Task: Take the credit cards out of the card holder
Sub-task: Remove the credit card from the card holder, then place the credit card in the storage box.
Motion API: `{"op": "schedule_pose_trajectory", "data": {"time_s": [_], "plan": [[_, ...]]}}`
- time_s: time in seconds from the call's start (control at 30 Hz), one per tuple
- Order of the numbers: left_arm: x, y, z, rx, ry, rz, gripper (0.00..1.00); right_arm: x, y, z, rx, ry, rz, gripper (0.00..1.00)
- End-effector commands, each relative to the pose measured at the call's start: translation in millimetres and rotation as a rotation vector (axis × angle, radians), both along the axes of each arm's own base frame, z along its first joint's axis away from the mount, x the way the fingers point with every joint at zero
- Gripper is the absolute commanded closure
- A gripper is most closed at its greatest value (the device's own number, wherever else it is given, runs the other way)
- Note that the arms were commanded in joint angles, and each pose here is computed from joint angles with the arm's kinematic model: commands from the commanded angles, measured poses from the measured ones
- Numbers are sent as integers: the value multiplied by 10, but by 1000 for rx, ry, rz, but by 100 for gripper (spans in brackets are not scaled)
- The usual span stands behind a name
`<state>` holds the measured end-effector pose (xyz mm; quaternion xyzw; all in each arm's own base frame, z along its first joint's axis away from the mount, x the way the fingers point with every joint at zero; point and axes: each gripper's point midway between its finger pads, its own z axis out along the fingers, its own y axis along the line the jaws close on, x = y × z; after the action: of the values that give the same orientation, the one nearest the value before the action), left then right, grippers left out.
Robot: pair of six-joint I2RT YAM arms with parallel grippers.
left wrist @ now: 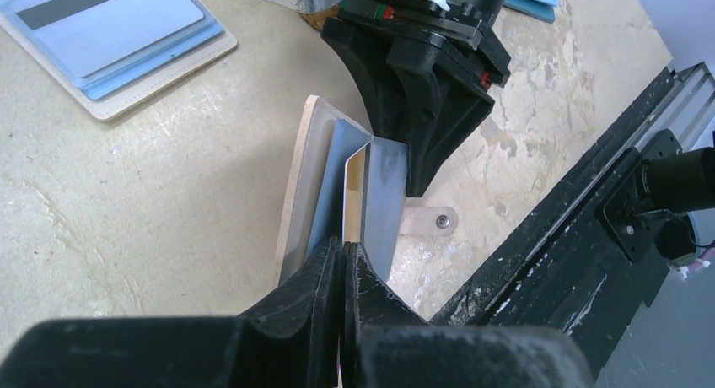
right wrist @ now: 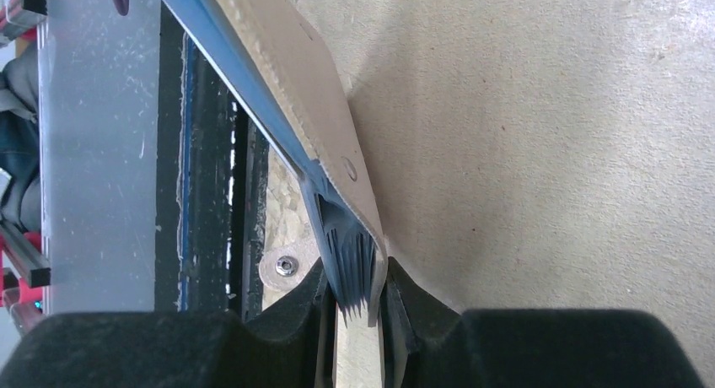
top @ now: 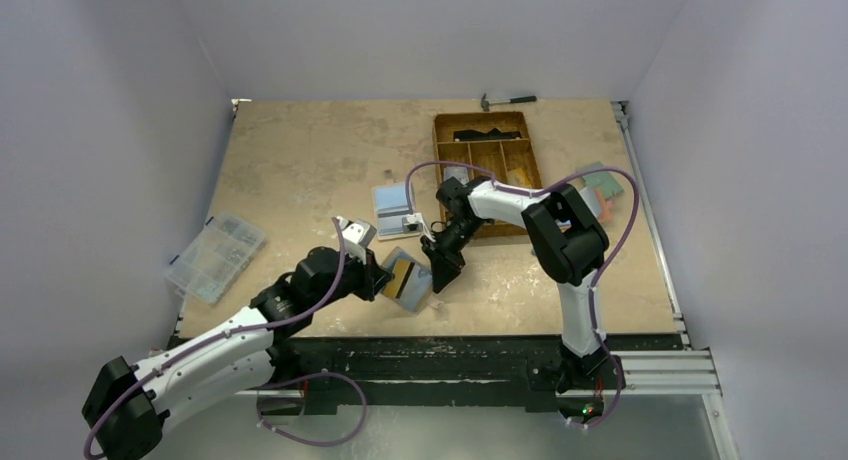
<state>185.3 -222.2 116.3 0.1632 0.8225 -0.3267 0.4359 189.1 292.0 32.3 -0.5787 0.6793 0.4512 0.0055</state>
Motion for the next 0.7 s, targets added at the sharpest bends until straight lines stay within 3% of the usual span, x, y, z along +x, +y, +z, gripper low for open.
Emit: {"op": "schedule_pose_trajectory", "data": {"time_s": [0.0,0.3,0.67], "plan": [[82,10,288,-49,-35,51,100,46,-10,-40,-38,-41,-1,74],[112,-22,570,-91,-70,52,100,72,12,77,-24,-68,-25,47],[76,-71,661,-109,-69,21,100,202,-25,328,-3,-198,-40,37]]}}
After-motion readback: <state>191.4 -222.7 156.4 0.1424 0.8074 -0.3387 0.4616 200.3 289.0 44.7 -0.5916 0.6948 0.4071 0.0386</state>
